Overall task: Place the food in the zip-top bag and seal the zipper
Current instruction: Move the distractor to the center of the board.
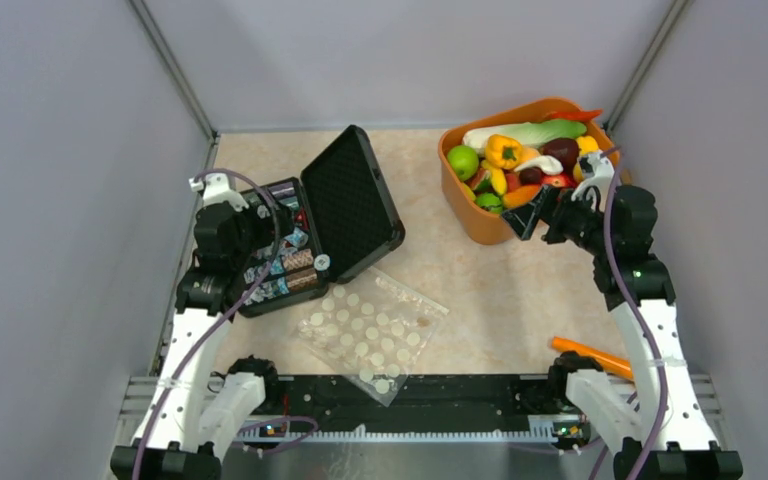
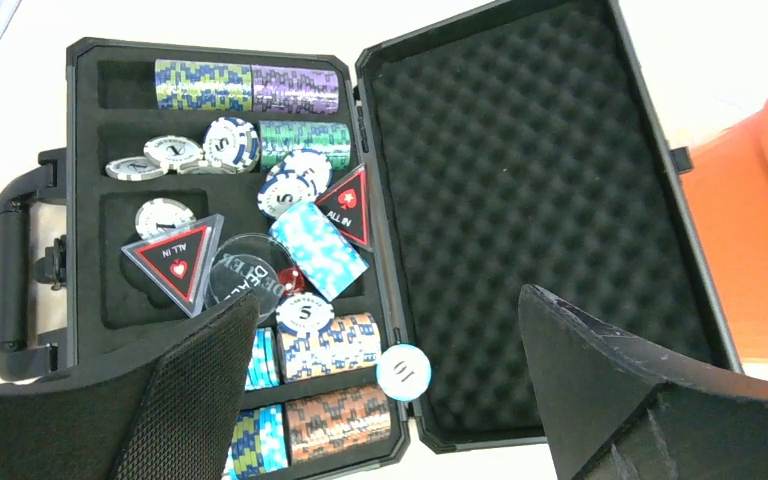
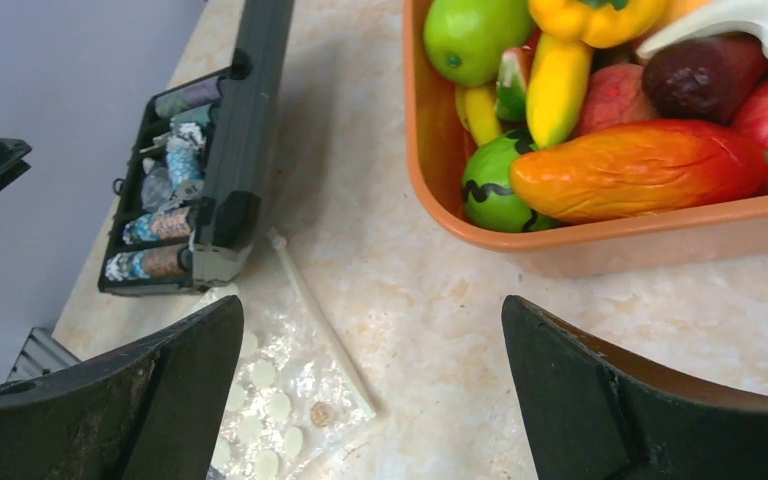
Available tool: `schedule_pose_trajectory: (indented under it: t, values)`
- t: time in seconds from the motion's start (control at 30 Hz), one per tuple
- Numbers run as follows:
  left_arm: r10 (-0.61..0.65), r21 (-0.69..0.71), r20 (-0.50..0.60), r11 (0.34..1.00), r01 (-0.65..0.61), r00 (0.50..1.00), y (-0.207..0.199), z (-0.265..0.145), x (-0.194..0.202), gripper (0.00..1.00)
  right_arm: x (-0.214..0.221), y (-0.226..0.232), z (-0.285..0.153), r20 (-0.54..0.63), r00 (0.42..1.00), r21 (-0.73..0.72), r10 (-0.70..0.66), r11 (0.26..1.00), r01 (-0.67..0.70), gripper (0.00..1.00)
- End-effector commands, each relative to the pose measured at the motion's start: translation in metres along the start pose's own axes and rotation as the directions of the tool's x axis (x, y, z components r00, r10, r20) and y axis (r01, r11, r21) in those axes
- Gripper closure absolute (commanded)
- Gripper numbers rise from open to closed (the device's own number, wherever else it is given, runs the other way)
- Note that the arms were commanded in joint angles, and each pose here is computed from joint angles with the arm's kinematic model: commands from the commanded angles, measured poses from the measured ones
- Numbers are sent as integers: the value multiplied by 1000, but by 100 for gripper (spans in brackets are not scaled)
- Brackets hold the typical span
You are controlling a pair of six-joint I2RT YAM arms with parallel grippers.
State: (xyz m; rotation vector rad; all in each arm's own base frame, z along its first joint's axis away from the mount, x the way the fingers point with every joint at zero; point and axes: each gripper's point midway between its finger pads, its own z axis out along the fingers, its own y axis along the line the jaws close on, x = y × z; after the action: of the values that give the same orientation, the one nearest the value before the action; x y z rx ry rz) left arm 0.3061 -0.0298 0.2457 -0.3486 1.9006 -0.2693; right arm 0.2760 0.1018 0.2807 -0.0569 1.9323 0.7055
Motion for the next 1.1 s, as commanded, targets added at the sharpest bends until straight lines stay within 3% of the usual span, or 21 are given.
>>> schedule_pose_trajectory:
  t: [0.0, 0.1, 0.17, 0.33, 0.57, 0.73, 0.83, 1.07]
  values:
    - [-98, 28, 87, 995, 96, 991, -6, -22, -16, 1, -10, 26, -16, 67, 997, -94, -36, 995, 42, 1]
    - [-152, 54, 68, 987, 149, 986, -5, -27, 3, 1, -11, 30, -18, 80, 997, -108, -19, 994, 28, 1]
    - [-134, 171, -3, 976, 132, 991, -23, -32, 22, 1, -11, 34, -19, 77, 997, -121, 1, 993, 8, 1]
    - [-120, 306, -235, 933, 190, 965, -44, -43, 77, 1, -9, 36, -24, 83, 997, -120, 7, 993, 3, 1]
    - [-124, 210, -464, 947, 244, 877, -32, -56, 142, 1, -10, 33, -23, 83, 996, -106, 13, 994, -5, 1]
    - [-113, 184, -484, 956, 227, 868, -42, -66, 161, 1, -7, 30, -20, 80, 996, -102, 31, 995, -23, 1]
    - [-129, 82, -500, 977, 195, 857, -26, -57, 181, 1, -3, 28, -17, 76, 996, -101, 43, 994, -35, 1]
    - [-135, 25, -367, 988, 155, 920, -8, -24, 179, 1, -4, 26, -17, 80, 996, -94, 44, 995, -36, 1]
